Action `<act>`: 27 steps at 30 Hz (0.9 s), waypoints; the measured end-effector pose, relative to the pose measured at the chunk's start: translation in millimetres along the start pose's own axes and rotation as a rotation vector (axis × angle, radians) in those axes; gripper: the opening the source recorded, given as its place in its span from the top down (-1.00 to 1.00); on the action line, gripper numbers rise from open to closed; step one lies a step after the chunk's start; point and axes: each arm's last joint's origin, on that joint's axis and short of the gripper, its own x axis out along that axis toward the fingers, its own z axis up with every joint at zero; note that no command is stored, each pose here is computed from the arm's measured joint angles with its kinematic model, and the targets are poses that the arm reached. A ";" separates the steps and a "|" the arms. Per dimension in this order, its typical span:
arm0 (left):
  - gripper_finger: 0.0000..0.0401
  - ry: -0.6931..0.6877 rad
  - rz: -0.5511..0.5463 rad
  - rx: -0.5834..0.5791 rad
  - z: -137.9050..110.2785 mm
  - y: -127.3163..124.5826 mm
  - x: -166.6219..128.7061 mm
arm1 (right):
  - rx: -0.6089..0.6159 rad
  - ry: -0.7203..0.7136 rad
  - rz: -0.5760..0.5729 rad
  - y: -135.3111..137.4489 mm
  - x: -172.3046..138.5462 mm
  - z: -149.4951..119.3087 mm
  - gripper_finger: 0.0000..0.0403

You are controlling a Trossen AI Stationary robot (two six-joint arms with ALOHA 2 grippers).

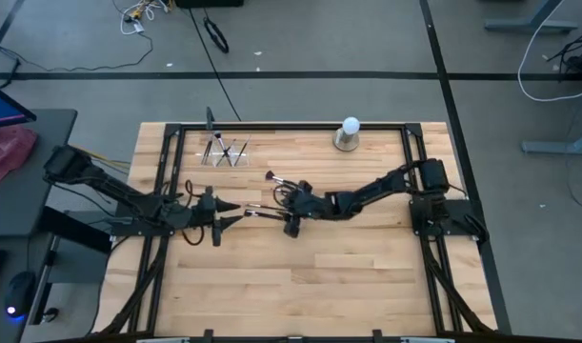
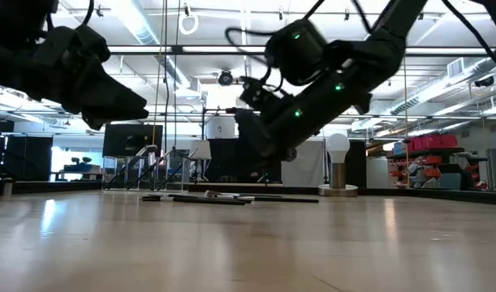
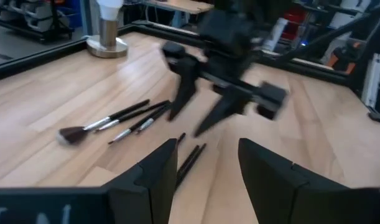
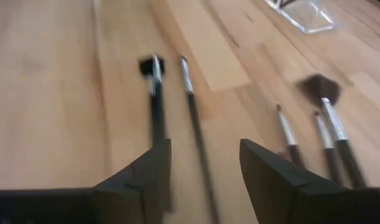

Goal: Put items in baskets/containers
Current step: Put the eyeshadow brush into the transparent organizer

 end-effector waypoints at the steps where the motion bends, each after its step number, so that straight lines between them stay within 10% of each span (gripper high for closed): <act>1: 0.12 0.001 -0.007 0.002 -0.3 -1.0 -0.6 | -0.028 0.022 0.000 -4.3 1.2 0.4 0.05; 27: 0.12 0.001 -0.008 0.006 -0.9 -2.3 -1.6 | -0.107 0.188 -0.020 -49.2 -4.2 -35.0 0.21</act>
